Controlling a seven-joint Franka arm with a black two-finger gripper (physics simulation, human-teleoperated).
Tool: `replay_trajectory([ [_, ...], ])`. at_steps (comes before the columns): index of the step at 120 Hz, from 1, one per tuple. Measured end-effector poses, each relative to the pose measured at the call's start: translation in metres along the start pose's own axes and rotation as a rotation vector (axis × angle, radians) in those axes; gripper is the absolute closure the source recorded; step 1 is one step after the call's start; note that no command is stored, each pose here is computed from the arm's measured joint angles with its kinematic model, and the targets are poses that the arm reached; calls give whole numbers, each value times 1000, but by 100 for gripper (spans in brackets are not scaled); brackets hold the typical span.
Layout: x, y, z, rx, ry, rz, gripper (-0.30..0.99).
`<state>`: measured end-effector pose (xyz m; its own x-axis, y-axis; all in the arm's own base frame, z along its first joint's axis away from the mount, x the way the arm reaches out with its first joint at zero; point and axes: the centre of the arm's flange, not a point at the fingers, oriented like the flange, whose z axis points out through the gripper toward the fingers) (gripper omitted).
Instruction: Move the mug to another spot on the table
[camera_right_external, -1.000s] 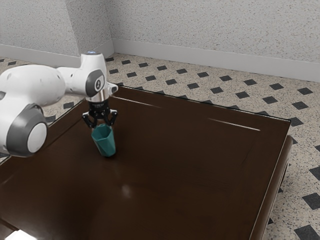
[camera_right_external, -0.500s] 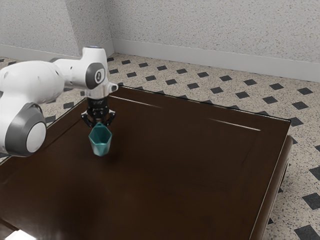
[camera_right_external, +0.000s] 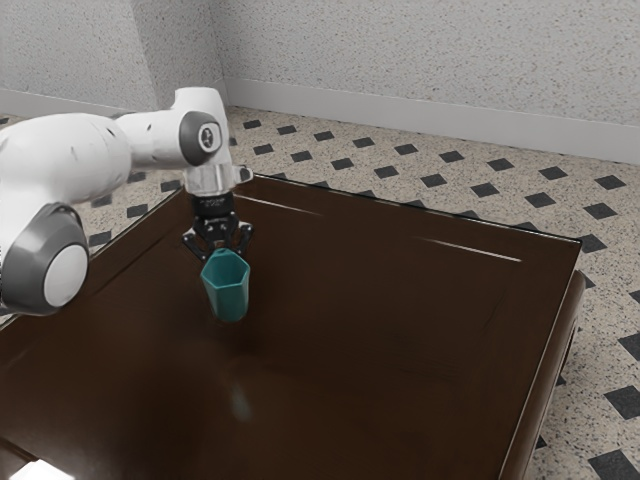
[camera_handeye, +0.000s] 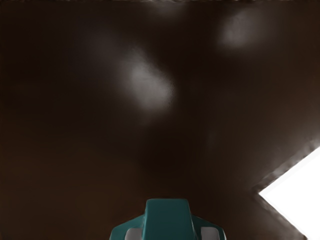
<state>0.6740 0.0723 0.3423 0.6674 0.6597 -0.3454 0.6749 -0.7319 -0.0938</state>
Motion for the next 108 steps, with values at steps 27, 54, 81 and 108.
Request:
replay_trajectory([
  [27,21,-4,-8,-106,-69,-52,72],
  [54,36,3,9,-189,-167,-80,73],
  [81,44,1,25,-197,-209,-104,72],
  [108,46,1,29,-198,-217,-113,70],
])
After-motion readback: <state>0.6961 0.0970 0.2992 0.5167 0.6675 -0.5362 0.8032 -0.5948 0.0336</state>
